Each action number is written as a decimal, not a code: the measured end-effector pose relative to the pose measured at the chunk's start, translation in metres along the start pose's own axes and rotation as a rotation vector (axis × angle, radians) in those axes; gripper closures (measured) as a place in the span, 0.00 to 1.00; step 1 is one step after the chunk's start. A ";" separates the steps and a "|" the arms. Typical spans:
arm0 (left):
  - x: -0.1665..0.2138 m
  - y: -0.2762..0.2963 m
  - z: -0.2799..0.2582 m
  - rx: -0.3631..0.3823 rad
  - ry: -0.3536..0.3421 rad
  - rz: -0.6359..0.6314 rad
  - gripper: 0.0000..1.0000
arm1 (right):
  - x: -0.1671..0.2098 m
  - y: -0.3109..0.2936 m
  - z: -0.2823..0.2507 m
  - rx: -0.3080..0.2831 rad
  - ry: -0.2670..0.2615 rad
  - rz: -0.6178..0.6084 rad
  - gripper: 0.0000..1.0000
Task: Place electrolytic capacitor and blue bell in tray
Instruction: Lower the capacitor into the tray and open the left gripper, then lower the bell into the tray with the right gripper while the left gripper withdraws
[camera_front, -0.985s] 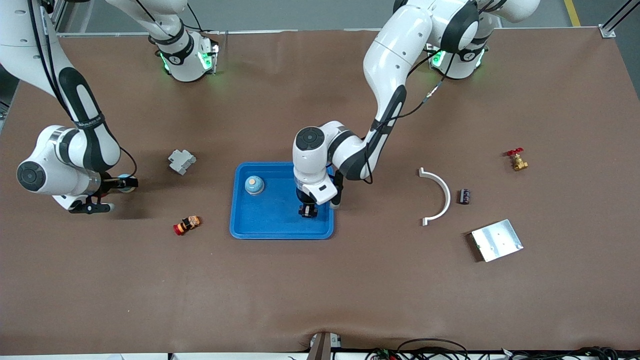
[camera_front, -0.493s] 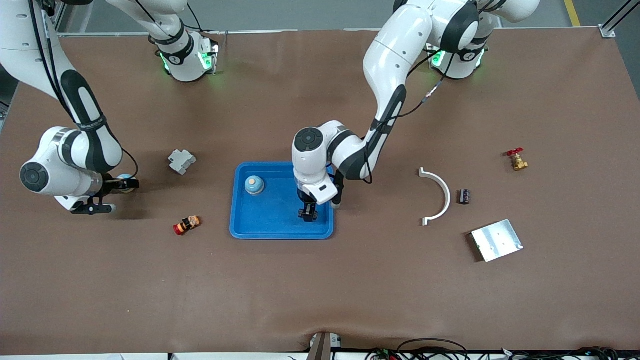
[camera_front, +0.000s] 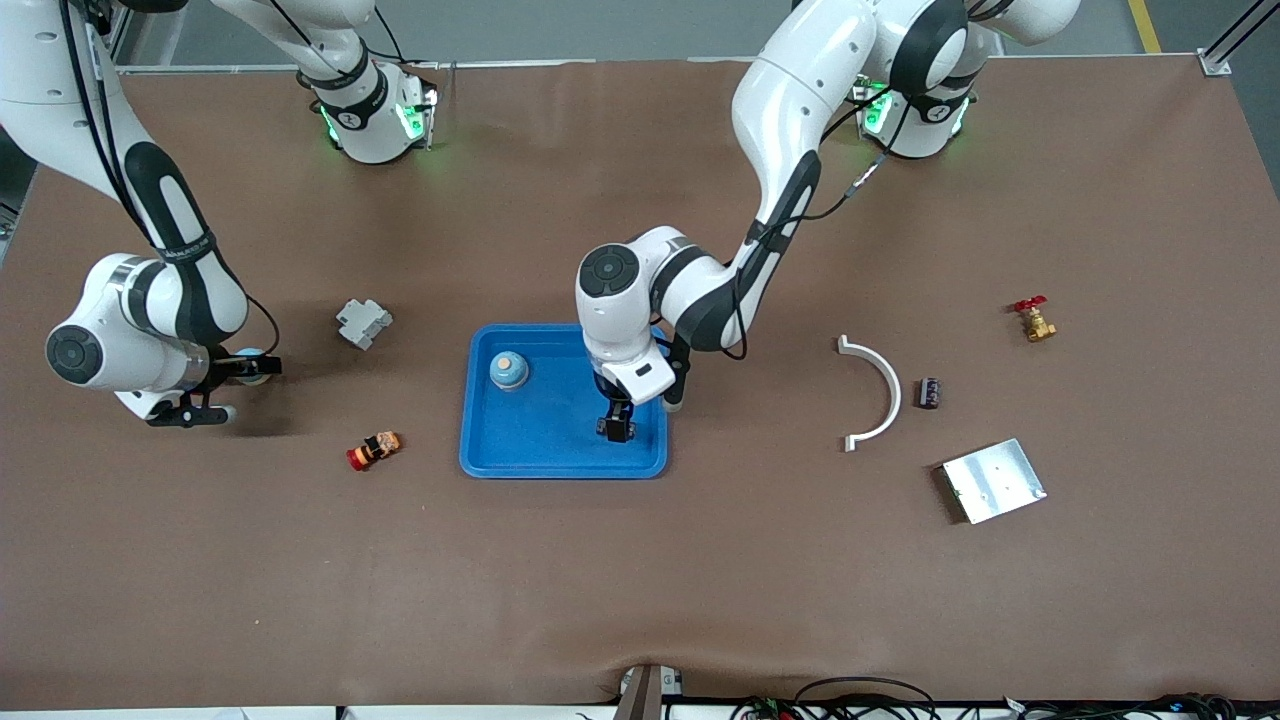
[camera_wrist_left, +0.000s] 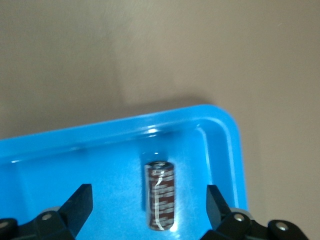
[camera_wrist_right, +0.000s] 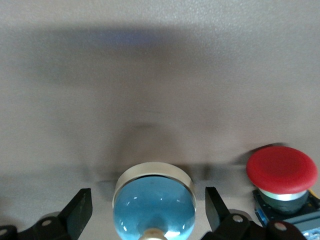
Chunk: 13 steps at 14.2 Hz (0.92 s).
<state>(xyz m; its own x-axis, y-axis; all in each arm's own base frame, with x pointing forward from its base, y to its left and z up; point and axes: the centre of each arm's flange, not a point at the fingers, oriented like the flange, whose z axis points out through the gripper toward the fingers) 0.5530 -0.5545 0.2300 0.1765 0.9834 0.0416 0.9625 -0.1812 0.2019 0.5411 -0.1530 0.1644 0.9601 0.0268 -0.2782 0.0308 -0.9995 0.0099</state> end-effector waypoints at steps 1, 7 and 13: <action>0.008 0.008 -0.010 0.003 -0.014 0.020 0.00 | 0.000 0.000 0.001 0.000 -0.002 0.000 0.03; 0.066 0.046 -0.064 0.068 -0.038 0.250 0.00 | 0.004 -0.003 -0.012 0.011 -0.045 -0.024 0.33; 0.114 0.051 -0.076 0.127 -0.050 0.544 0.00 | 0.049 -0.069 -0.107 0.123 -0.008 -0.040 0.33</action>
<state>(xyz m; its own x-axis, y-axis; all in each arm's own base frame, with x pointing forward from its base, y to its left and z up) 0.6064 -0.4517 0.3199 0.6610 0.7480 0.0596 0.7468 -0.6635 0.0451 0.6157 -0.0813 0.2532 0.9566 0.0666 -0.2837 0.0339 -0.9924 -0.1186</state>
